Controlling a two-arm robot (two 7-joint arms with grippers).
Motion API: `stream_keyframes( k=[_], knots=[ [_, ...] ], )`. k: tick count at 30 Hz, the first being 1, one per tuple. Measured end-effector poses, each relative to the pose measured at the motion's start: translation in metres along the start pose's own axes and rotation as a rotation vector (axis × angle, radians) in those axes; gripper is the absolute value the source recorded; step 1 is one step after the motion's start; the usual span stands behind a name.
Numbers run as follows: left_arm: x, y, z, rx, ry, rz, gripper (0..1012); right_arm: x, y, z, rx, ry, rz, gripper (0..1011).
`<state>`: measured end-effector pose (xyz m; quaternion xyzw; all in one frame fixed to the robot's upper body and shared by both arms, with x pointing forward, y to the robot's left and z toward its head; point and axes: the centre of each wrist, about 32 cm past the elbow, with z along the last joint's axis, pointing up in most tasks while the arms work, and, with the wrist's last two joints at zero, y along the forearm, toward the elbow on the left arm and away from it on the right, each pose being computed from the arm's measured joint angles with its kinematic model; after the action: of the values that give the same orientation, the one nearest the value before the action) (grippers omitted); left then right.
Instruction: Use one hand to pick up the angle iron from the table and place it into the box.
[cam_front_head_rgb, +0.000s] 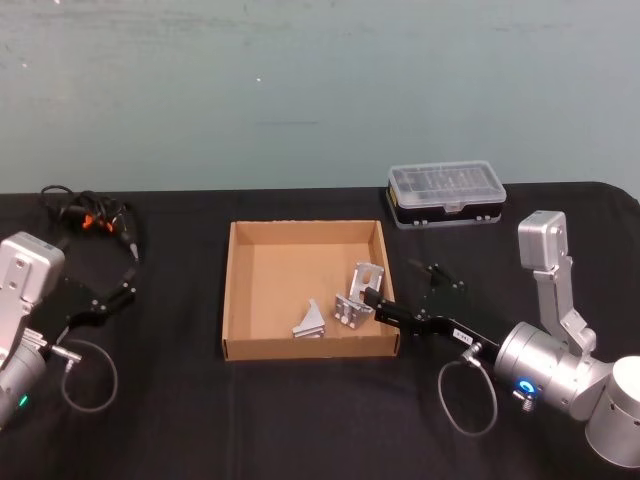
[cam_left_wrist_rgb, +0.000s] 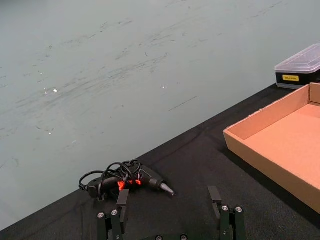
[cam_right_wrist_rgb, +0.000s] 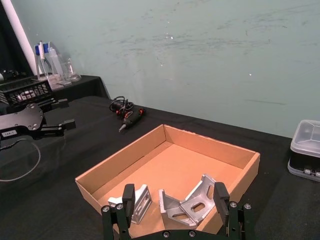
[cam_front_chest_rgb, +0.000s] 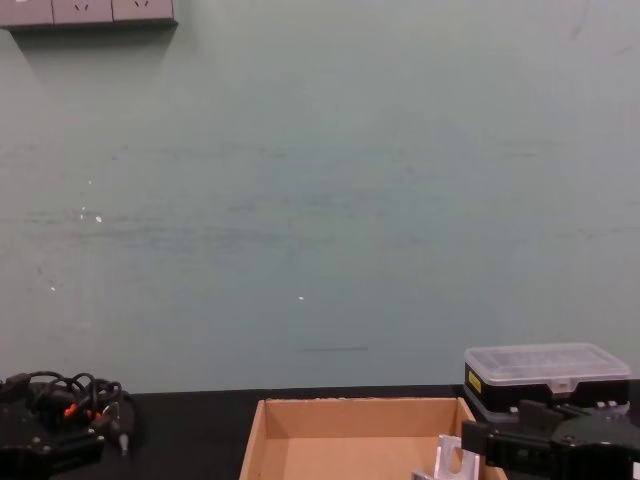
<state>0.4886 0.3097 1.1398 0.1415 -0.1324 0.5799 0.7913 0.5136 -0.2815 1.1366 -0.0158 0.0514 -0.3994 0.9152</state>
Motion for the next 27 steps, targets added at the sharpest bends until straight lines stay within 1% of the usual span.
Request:
stream_keyframes(
  k=[27],
  knots=[
    [0.0000, 0.0000, 0.0000, 0.000, 0.000, 0.000, 1000, -0.0001, -0.0004, -0.0008, -0.002, 0.000, 0.000, 1002]
  ],
)
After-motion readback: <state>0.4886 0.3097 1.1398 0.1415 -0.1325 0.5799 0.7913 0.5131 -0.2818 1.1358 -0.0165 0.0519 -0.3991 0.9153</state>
